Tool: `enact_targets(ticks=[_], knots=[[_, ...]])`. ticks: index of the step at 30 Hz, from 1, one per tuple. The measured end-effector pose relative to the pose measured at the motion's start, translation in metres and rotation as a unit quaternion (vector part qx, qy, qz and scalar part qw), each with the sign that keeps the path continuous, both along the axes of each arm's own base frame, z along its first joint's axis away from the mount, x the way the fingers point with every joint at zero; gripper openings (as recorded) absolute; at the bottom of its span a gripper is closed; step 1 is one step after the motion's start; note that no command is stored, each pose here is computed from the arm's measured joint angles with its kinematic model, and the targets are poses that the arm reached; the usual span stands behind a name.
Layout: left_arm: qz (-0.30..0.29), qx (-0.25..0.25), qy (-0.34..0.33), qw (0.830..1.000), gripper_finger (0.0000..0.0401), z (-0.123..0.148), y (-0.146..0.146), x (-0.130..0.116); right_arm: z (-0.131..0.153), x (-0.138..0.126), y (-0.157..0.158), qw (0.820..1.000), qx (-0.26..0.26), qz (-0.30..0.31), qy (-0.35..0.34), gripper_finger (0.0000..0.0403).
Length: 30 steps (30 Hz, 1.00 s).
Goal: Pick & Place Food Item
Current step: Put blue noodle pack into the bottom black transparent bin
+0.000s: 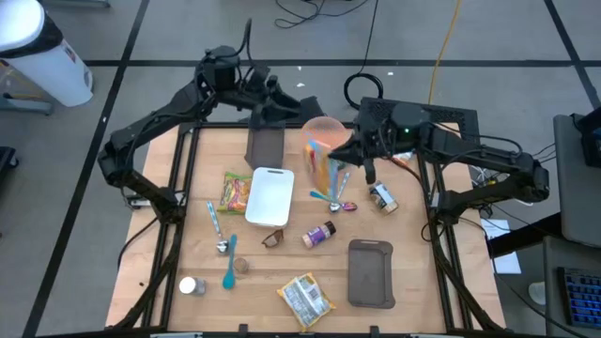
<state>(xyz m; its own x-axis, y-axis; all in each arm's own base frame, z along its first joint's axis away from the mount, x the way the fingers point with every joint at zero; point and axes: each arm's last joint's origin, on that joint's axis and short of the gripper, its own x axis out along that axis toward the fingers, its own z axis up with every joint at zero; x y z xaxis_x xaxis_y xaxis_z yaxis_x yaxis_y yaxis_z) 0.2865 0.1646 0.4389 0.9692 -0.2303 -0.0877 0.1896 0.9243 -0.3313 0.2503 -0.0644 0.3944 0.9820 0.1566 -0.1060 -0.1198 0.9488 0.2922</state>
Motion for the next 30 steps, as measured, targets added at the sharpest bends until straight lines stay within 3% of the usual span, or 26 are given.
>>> enact_targets(ticks=[7,15,22,30], knots=[[-0.066,-0.026,0.013,0.997,0.0207,-0.007,-0.016,0.016,-0.001,0.004,0.002,0.997,0.051,0.063,0.005,0.0],[-0.126,-0.055,0.041,0.99,0.0207,-0.027,-0.031,0.042,0.005,0.017,0.002,0.983,0.1,0.146,-0.04,0.0],[-0.144,-0.016,-0.006,0.989,0.0207,-0.017,-0.041,0.048,-0.007,0.03,0.0,0.971,0.142,0.192,-0.008,0.0],[-0.158,-0.005,0.03,0.987,0.0207,-0.016,-0.045,0.055,0.0,0.038,0.0,0.953,0.164,0.253,-0.04,0.0]])
